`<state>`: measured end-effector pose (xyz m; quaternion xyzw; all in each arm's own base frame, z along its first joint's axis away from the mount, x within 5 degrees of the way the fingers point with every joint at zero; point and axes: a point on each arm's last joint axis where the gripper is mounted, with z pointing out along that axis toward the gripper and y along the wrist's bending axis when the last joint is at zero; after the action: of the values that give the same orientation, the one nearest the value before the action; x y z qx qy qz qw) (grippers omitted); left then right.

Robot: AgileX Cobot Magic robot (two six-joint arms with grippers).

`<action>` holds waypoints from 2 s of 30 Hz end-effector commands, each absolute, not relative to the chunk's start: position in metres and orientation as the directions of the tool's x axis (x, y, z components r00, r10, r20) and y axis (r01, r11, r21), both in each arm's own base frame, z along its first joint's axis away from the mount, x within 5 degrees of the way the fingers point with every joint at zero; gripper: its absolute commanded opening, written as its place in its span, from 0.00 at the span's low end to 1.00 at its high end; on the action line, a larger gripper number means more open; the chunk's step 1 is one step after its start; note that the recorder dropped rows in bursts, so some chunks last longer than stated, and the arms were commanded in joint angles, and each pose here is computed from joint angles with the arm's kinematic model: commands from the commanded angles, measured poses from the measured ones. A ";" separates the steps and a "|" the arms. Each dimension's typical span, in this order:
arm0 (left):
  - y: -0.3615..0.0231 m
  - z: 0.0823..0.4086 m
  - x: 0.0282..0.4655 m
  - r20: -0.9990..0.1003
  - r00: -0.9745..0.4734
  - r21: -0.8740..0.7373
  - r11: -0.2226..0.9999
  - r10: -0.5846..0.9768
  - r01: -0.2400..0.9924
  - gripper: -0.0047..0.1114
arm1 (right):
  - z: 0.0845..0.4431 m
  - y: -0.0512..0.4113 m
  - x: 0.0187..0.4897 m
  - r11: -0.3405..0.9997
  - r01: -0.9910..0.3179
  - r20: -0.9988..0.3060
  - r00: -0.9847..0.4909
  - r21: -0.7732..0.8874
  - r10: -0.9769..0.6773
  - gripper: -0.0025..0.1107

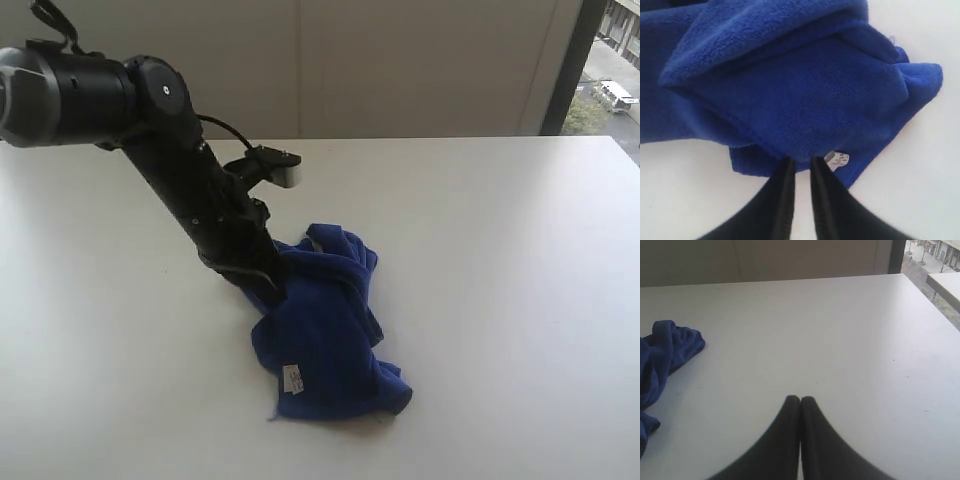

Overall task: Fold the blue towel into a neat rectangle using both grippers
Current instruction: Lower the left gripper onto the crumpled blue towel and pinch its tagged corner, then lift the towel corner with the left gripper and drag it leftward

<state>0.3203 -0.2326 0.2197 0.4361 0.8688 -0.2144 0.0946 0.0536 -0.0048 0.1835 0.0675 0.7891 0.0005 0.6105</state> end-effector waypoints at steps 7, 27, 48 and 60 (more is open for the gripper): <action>-0.241 0.189 0.341 -0.406 -0.631 -0.263 0.577 0.661 0.774 0.56 | 0.183 -0.005 0.053 0.992 0.100 -0.966 -0.237 0.080 0.102 0.02; -0.247 0.204 0.340 -0.460 -0.667 -0.329 0.585 0.586 0.741 0.04 | 0.183 -0.005 0.053 0.992 0.100 -0.966 -0.237 0.080 0.102 0.02; -0.167 0.405 0.266 -0.563 -0.280 0.263 0.490 0.778 0.831 0.04 | 0.183 -0.005 0.053 0.992 0.100 -0.966 -0.237 0.080 0.102 0.02; -0.122 0.430 0.233 -0.370 -0.308 0.433 0.456 0.876 0.777 0.04 | 0.183 -0.005 0.054 0.992 0.100 -0.967 -0.235 0.080 0.102 0.02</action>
<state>0.2407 -0.1360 0.4279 0.5175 0.7924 0.0469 0.3197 0.0536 -0.0048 0.1835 0.0675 0.7891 0.0005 0.6105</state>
